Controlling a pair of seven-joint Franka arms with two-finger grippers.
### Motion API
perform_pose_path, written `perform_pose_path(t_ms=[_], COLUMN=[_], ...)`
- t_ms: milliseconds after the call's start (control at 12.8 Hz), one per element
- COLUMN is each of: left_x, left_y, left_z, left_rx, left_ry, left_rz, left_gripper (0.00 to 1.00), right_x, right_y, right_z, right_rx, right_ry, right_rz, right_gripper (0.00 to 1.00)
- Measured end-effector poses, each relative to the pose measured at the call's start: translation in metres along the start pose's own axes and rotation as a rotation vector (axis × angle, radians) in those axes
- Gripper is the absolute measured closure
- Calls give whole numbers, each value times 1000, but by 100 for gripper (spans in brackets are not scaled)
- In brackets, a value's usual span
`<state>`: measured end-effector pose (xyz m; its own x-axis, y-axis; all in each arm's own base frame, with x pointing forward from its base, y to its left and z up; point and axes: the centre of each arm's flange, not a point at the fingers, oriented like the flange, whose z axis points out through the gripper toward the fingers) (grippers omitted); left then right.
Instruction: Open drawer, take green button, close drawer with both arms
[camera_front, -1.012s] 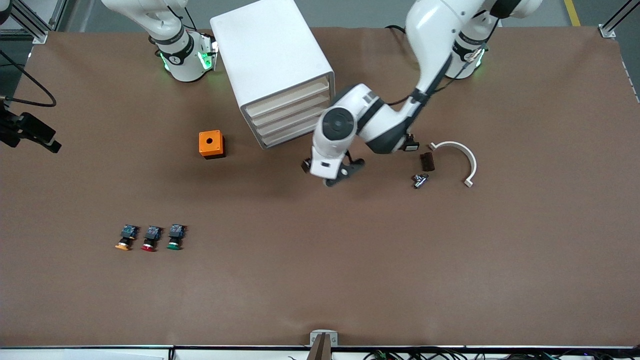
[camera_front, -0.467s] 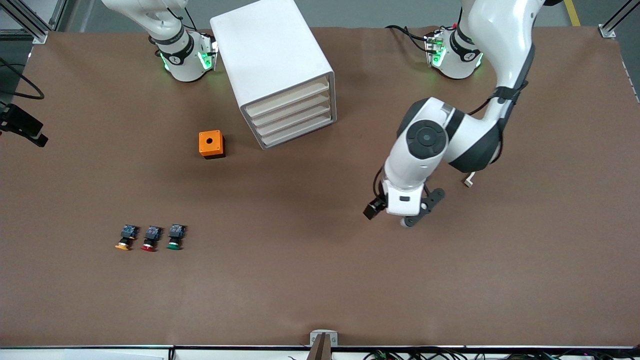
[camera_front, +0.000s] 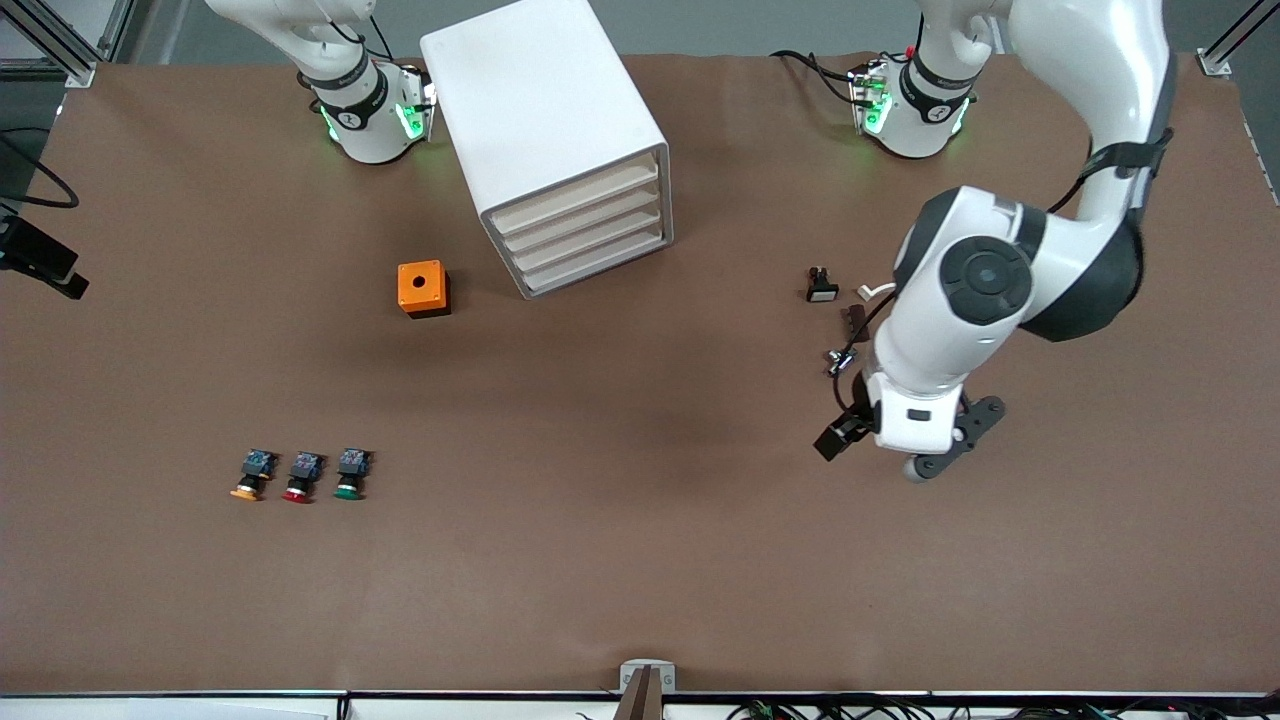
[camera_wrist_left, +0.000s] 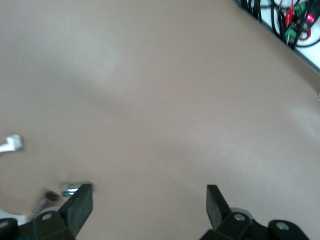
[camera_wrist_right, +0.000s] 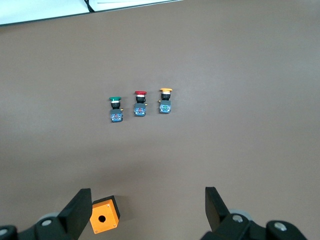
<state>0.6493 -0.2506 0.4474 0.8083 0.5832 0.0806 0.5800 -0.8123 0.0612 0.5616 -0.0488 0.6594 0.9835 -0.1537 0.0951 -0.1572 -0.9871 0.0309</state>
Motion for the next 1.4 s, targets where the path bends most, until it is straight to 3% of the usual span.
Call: perform_pose_path(t_ms=[467, 857, 1402], left_x=[52, 50, 49], left_y=[-71, -109, -157], left_z=[-84, -137, -189], left_rx=[37, 92, 102], left_ry=[29, 10, -25], left_rz=[144, 240, 410], left_gripper=[0, 0, 0], right_x=[-2, -5, -8], right_y=[4, 5, 4], right_z=[1, 13, 8], right_rx=[-4, -7, -3], right_ry=[-18, -62, -55], right_rz=[8, 9, 6], right_gripper=[0, 0, 0])
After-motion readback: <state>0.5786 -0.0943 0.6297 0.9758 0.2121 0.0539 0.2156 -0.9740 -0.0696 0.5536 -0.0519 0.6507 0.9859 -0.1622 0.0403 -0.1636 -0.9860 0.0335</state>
